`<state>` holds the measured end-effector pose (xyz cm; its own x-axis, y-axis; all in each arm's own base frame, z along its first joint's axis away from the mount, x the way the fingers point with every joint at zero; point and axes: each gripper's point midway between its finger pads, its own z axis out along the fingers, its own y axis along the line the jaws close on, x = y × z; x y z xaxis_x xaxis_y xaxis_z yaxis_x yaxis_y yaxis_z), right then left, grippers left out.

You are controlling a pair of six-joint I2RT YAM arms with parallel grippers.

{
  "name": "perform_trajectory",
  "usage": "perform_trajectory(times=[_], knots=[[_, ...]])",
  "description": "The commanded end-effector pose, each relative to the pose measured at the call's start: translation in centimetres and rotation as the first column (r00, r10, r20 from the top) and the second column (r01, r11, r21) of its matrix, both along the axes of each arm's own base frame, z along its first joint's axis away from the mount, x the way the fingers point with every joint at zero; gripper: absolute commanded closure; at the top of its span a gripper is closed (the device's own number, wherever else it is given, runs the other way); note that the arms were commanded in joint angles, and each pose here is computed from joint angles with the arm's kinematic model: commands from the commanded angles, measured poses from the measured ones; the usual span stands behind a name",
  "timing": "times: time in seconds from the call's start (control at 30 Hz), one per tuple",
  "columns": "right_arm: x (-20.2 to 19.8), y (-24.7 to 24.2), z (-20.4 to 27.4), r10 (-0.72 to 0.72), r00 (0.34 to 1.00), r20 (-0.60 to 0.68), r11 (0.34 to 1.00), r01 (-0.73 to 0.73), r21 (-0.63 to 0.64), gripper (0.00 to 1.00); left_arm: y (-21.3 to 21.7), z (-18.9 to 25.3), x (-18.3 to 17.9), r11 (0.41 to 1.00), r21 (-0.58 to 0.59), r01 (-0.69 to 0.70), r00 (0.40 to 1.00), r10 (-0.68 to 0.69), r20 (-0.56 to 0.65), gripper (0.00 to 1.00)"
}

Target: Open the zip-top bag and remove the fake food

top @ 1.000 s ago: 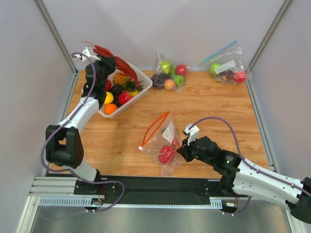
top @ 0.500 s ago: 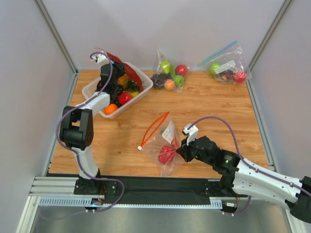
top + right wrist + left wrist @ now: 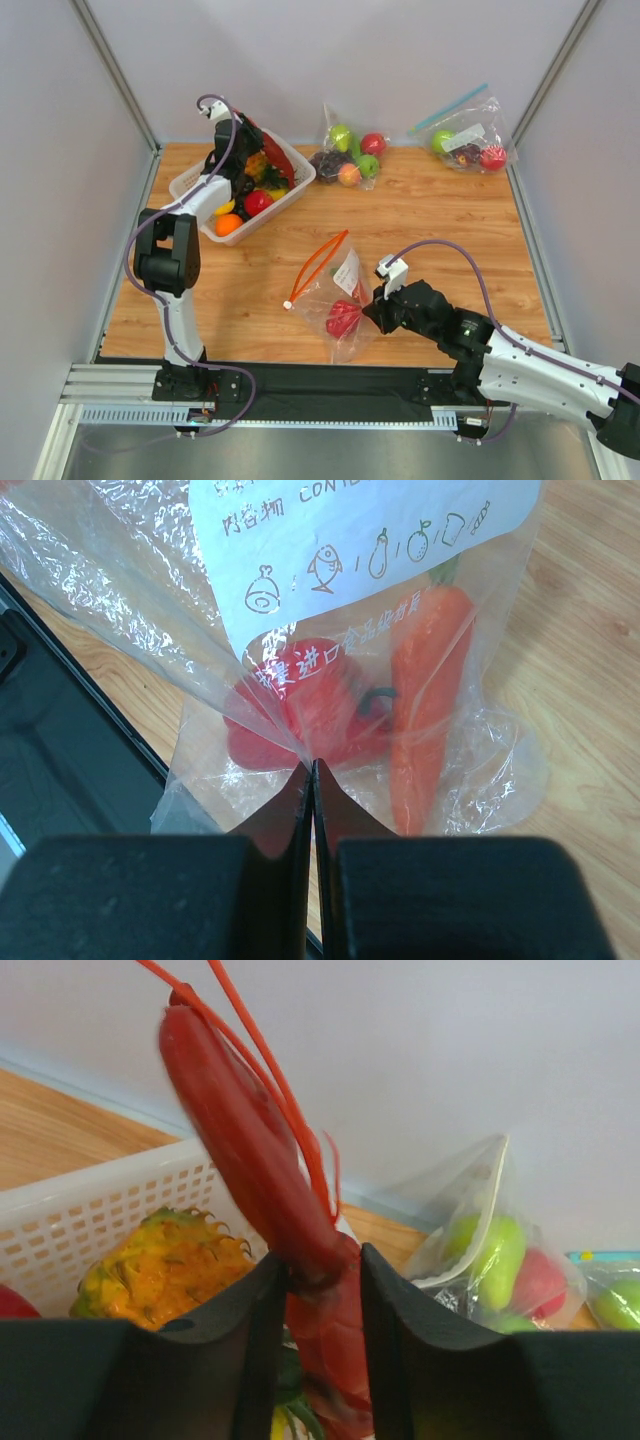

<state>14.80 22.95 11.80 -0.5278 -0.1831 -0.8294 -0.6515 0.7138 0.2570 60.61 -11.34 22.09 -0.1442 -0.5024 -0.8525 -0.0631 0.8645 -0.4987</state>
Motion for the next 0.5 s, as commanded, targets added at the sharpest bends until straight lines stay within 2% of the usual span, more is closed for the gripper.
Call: perform_trajectory(times=[0.0, 0.1, 0.17, 0.2, 0.23, 0.37, 0.4, 0.47], knots=[[0.5, 0.3, 1.0, 0.000, 1.000, 0.031, 1.000, -0.001, 0.027, 1.00, -0.9, 0.8, -0.5, 0.999, 0.006, 0.043, 0.999, -0.043, -0.027, 0.57], [0.5, 0.2, 1.2, -0.003, 0.999, 0.041, 1.000, 0.001, 0.027, 1.00, -0.9, 0.6, -1.1, 0.998, 0.010, 0.055, 0.998, -0.054, -0.040, 0.42], [0.7, 0.1, 1.4, -0.009, 0.999, 0.047, 1.000, 0.008, 0.025, 1.00, -0.9, 1.2, -1.5, 0.998, 0.015, 0.059, 0.998, -0.058, -0.031, 0.38], [0.7, 0.0, 1.3, -0.009, 0.999, 0.048, 1.000, 0.008, 0.020, 1.00, -0.8, 1.2, -1.7, 0.998, 0.017, 0.059, 0.998, -0.059, -0.033, 0.19], [0.7, 0.0, 1.5, -0.009, 0.999, 0.053, 1.000, 0.008, 0.022, 1.00, -0.7, 1.2, -1.8, 0.998, 0.024, 0.060, 0.998, -0.060, -0.036, 0.15], [0.8, -0.2, 1.9, -0.018, 0.998, 0.065, 1.000, 0.016, 0.027, 1.00, -0.5, 2.3, -2.9, 0.997, 0.022, 0.068, 0.997, -0.067, -0.029, 0.13], [0.8, -0.3, 1.9, -0.017, 0.998, 0.065, 1.000, 0.015, 0.023, 1.00, -0.4, 2.2, -3.2, 0.997, 0.026, 0.067, 0.997, -0.066, -0.034, 0.05], [0.9, -0.3, 2.2, -0.020, 0.997, 0.073, 1.000, 0.019, 0.024, 1.00, -0.2, 3.5, -4.0, 0.997, 0.036, 0.070, 0.997, -0.070, -0.016, 0.04]])
